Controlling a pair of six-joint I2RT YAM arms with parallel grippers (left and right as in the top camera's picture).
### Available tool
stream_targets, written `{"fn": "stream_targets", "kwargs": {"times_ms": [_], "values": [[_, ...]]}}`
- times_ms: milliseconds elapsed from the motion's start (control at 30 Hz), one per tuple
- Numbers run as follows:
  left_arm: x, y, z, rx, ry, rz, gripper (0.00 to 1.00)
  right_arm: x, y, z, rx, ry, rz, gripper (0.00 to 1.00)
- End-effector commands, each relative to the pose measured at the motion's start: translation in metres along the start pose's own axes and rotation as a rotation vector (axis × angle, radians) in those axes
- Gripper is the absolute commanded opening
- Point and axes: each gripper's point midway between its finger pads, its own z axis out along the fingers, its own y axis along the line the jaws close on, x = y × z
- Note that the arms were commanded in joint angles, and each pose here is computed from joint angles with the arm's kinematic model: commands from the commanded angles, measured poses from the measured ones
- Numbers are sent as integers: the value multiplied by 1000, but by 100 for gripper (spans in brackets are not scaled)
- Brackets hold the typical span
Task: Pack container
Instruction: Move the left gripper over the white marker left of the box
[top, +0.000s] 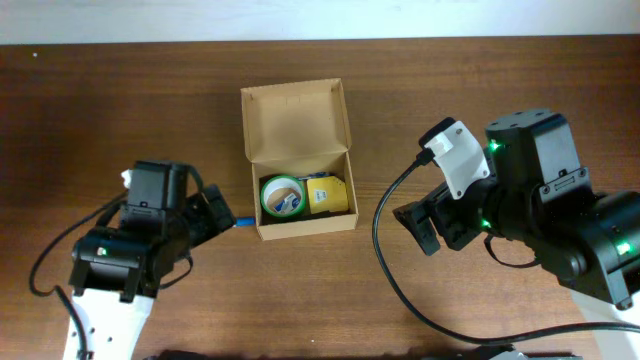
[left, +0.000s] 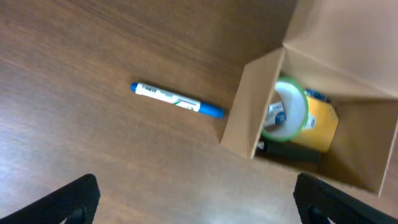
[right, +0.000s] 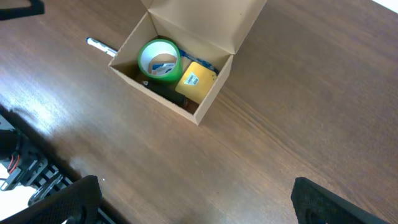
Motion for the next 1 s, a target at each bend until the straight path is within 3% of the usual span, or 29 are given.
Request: {"fn": "stream_targets", "kwargs": {"times_ms": [0, 233, 600, 967], "values": [[10, 2, 19, 50, 55, -30, 100, -3, 1, -4, -7, -16, -11, 99], [16, 11, 62, 72, 67, -79, 100, -3, 1, -4, -7, -16, -11, 99], [33, 40, 113, -59, 215, -183, 100, -3, 1, -4, -7, -16, -11, 99], [28, 29, 164, -30, 270, -282, 100, -3, 1, -4, -7, -16, -11, 99]]}}
